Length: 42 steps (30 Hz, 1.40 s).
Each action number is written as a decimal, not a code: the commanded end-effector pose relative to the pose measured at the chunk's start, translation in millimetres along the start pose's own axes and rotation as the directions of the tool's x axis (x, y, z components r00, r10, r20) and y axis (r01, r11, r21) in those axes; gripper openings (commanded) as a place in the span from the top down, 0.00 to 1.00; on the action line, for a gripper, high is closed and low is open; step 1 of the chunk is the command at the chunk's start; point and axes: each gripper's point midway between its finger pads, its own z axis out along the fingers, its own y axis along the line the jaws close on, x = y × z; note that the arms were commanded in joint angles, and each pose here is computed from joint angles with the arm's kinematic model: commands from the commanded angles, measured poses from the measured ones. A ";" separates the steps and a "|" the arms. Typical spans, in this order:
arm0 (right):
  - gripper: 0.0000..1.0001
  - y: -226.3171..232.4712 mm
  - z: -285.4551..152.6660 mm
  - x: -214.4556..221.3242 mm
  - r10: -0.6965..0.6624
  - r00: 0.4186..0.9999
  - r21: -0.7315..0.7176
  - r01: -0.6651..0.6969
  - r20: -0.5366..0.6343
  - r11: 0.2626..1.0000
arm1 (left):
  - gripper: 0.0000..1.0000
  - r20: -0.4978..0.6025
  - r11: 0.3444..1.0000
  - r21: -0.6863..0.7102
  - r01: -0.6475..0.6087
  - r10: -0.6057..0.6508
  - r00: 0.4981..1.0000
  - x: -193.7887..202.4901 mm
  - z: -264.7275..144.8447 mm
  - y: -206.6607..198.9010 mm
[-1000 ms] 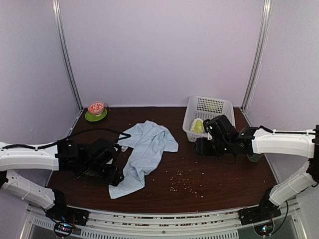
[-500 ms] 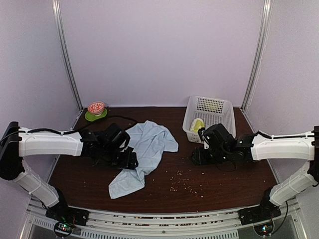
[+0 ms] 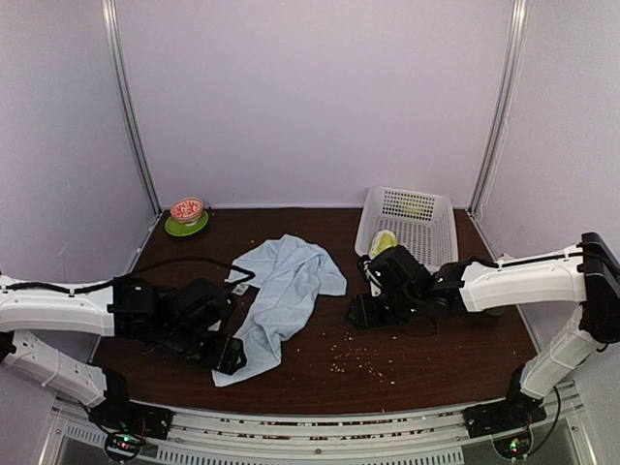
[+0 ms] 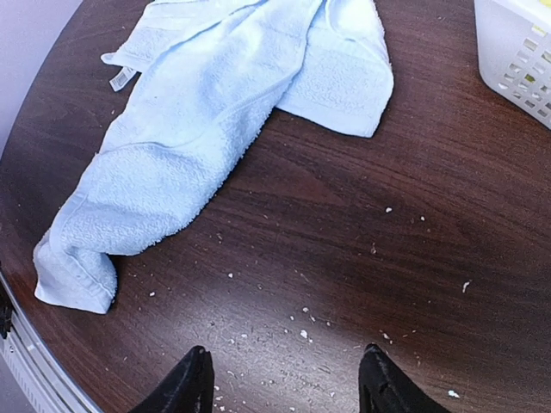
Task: Roll the towels
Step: Pick up the towel from the center of the board.
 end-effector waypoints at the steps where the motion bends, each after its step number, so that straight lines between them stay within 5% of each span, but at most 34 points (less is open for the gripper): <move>1: 0.43 4.3 -8.4 -18.8 -0.016 0.998 0.005 0.016 0.062 1.000 | 0.30 -0.119 0.995 -0.099 -0.009 -0.003 0.993 36.7 19.2 19.4; 14: 0.43 -12.5 -32.7 -18.8 -0.015 0.994 0.050 0.010 0.109 0.999 | 0.37 -0.254 0.984 -0.164 -0.075 0.031 0.967 65.6 66.1 27.9; 17: 0.43 -13.8 -40.5 -24.1 -0.014 0.991 0.053 0.007 0.130 0.999 | 0.56 -0.284 0.986 -0.151 -0.069 0.023 0.959 77.5 74.0 30.8; 20: 0.43 -11.6 -51.5 -33.3 -0.009 0.987 0.044 0.002 0.160 0.999 | 0.93 -0.292 0.988 -0.139 -0.061 0.018 0.956 83.5 77.2 32.5; 22: 0.43 -10.9 -61.6 -40.9 -0.009 0.983 0.043 0.001 0.185 0.999 | 1.00 -0.252 0.986 -0.146 -0.082 0.043 0.967 69.6 69.3 29.6; 28: 0.44 -20.4 -96.0 -60.3 -0.011 0.960 0.080 -0.012 0.281 0.997 | 1.00 0.139 0.962 -0.164 -0.219 0.242 0.960 -76.4 -62.1 -22.2; 32: 0.44 -29.9 -132.4 -80.3 0.002 0.926 0.096 -0.041 0.378 0.995 | 1.00 0.457 0.956 -0.002 -0.293 0.261 0.850 -174.9 -217.7 -97.0; 35: 0.45 -32.4 -165.0 -95.2 0.019 0.886 0.079 -0.062 0.462 0.995 | 1.00 0.666 0.899 0.208 -0.386 0.159 0.729 -205.3 -338.6 -148.9; 38: 0.45 -34.6 -184.7 -100.4 0.031 0.858 0.058 -0.071 0.513 0.996 | 1.00 0.725 0.865 0.272 -0.423 0.105 0.681 -206.3 -370.1 -159.5; 42: 0.44 -39.6 -177.4 -90.8 0.025 0.874 0.069 -0.067 0.485 0.995 | 1.00 0.716 0.938 0.204 -0.281 0.053 0.696 -212.3 -324.8 -111.0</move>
